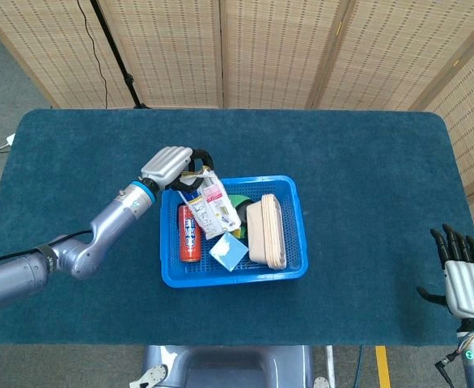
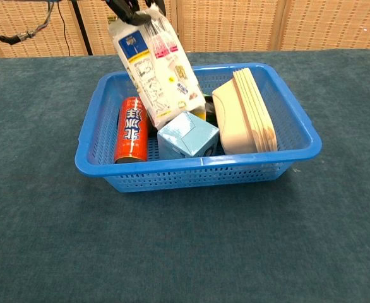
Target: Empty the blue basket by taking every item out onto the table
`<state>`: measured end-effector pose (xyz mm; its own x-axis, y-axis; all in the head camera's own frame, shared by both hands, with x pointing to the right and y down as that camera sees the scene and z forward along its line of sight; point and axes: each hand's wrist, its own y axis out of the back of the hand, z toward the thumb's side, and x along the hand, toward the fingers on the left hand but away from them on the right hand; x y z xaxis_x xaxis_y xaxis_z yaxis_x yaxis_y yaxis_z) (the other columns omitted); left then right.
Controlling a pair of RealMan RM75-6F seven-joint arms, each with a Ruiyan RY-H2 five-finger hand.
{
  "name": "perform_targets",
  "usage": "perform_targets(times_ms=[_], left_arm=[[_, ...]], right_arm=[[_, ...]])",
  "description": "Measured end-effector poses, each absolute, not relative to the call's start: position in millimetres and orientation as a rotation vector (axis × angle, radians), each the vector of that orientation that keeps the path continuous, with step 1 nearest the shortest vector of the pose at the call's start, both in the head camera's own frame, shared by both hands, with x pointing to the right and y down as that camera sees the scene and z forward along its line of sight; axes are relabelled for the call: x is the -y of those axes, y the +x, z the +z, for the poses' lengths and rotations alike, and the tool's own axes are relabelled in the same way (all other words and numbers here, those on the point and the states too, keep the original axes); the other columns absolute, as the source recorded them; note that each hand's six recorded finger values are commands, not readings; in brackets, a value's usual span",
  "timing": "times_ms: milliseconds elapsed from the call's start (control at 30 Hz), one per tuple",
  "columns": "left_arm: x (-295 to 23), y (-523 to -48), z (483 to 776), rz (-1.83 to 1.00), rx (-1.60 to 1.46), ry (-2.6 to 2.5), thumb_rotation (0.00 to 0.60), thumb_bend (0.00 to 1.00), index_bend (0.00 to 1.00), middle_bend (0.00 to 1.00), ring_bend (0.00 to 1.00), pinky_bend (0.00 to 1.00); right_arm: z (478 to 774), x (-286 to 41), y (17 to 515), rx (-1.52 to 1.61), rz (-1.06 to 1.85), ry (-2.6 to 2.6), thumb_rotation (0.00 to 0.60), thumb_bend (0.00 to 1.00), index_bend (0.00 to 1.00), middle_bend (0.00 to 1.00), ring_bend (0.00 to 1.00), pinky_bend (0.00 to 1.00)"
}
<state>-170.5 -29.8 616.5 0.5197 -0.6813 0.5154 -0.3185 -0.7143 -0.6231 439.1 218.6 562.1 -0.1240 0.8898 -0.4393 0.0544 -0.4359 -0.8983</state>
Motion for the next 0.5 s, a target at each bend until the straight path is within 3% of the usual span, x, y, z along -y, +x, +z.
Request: perform_targets(times_ms=[300,500], left_arm=[[48,-206,546,-0.921,-0.971,-2.214,0.6,0.62,0.65,0.53,0.54,0.6],[70,-275,517,-0.976,-1.103,-2.055,0.6,0.62,0.65,0.54,0.55,0.6]], right_arm=[[560,-218,436,1.075,1.588,-1.481,0.6,0.0,0.0,0.0,0.0,0.0],[560,-216,432,1.074,1.527,-1.452,0.6,0.0,0.0,0.0,0.0,0.0]])
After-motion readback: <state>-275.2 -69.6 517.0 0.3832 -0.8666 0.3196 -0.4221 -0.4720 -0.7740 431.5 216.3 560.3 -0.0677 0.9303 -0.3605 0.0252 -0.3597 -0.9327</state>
